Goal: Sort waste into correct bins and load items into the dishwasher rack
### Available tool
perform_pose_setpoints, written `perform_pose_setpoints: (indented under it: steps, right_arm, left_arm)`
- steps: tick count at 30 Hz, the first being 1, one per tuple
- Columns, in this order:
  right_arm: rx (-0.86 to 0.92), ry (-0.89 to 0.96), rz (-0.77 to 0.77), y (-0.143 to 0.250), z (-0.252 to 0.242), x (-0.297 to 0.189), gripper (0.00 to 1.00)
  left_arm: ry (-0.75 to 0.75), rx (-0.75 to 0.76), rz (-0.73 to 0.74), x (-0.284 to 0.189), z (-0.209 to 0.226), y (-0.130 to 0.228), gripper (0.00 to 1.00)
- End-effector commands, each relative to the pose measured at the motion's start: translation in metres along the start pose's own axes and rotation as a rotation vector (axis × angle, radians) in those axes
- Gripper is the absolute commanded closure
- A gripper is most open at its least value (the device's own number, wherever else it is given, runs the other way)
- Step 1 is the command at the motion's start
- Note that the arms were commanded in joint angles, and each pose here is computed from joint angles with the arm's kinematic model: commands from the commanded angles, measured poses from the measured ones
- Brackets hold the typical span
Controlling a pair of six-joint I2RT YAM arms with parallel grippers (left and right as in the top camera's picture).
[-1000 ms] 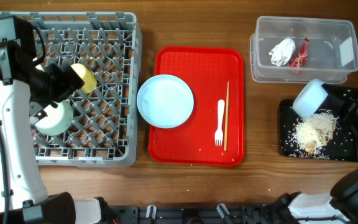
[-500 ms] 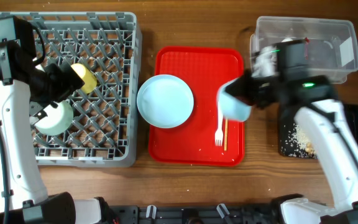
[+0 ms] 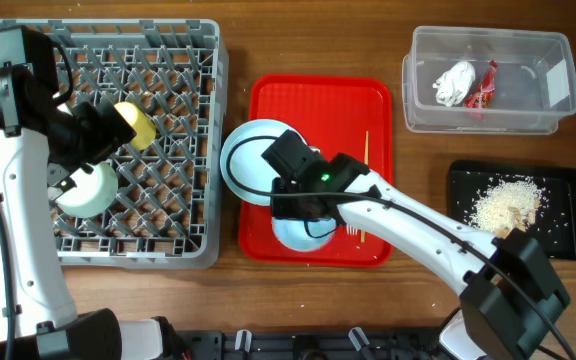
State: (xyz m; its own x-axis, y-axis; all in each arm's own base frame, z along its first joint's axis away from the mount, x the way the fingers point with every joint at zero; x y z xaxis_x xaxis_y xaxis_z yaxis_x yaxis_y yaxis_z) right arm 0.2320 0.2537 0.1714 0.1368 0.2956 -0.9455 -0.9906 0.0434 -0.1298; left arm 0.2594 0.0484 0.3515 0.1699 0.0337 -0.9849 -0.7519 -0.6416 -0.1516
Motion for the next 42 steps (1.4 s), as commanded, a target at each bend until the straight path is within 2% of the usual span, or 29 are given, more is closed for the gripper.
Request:
perform_pose_setpoints:
  steps: [1,4,7,8,10,11,14,18,23,28,31,34,35,36,39,40,42]
  right_arm:
    - [-0.038,-0.060,0.028,-0.002,0.007,-0.001,0.62]
    - [-0.049,-0.096,0.005,-0.012,0.008,-0.017,0.60]
    - [-0.051,-0.121,-0.061,-0.037,-0.001,-0.061,0.56]
    - [-0.053,-0.128,-0.099,-0.048,-0.009,-0.081,0.49]
    - [-0.032,-0.125,-0.163,-0.063,-0.026,-0.110,0.22]
    - [-0.005,-0.113,-0.204,-0.072,-0.039,-0.126,0.00]
    - [0.115,-0.080,-0.311,-0.093,-0.086,-0.164,0.00]
    - [0.395,0.130,-0.474,-0.110,-0.186,-0.202,0.00]
    - [0.594,0.223,-0.532,-0.108,-0.250,-0.221,0.00]
    - [0.636,0.236,-0.543,-0.106,-0.264,-0.225,0.00]
    - [0.636,0.236,-0.543,-0.106,-0.263,-0.225,0.00]
    - [0.636,0.236,-0.543,-0.106,-0.263,-0.225,0.00]
    - [0.637,0.236,-0.543,-0.106,-0.264,-0.225,0.00]
    - [0.636,0.236,-0.543,-0.106,-0.263,-0.225,0.00]
    - [0.636,0.236,-0.543,-0.106,-0.264,-0.225,0.00]
    - [0.636,0.236,-0.543,-0.106,-0.263,-0.225,0.00]
    - [0.636,0.236,-0.543,-0.106,-0.263,-0.225,0.00]
  left_arm:
    - [0.001,-0.013,0.000,0.000,0.001,-0.001,0.00]
    - [0.001,-0.013,0.000,0.000,0.001,-0.001,0.00]
    - [0.001,-0.013,0.000,0.000,0.001,-0.001,0.00]
    - [0.001,-0.013,0.000,0.000,0.001,-0.001,0.00]
    - [0.001,-0.013,0.000,0.000,0.001,-0.001,0.00]
    - [0.001,-0.013,0.000,0.000,0.001,-0.001,0.00]
    - [0.001,-0.013,0.000,0.000,0.001,-0.001,0.00]
    - [0.001,-0.013,0.000,0.000,0.001,-0.001,0.00]
    - [0.001,-0.013,0.000,0.000,0.001,-0.001,0.00]
    - [0.001,-0.013,-0.001,0.000,0.001,-0.001,0.00]
    - [0.057,-0.013,-0.080,-0.001,-0.007,-0.013,0.00]
    - [0.083,-0.012,-0.095,-0.001,-0.009,-0.015,0.00]
    - [0.178,-0.005,-0.022,-0.002,-0.016,-0.009,0.00]
    - [0.321,-0.003,0.121,-0.004,-0.024,0.005,0.00]
    - [0.557,0.149,0.257,-0.013,-0.050,0.025,0.00]
    - [0.613,0.262,0.299,-0.016,-0.063,0.039,0.00]
    - [0.571,0.396,0.349,-0.016,-0.084,0.068,0.00]
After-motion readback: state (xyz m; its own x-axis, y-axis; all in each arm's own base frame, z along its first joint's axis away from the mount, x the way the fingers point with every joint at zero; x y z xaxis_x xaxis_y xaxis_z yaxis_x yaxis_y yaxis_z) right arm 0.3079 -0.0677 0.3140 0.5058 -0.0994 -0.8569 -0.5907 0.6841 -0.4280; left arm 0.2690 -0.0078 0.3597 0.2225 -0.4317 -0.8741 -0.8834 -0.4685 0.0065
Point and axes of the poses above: each gripper's point midway between its finger pads, its own x axis out along the fingers, its own z axis along the line the jaws close on, y = z × x, the point moved 10 cm from there along -x, back along the fingers
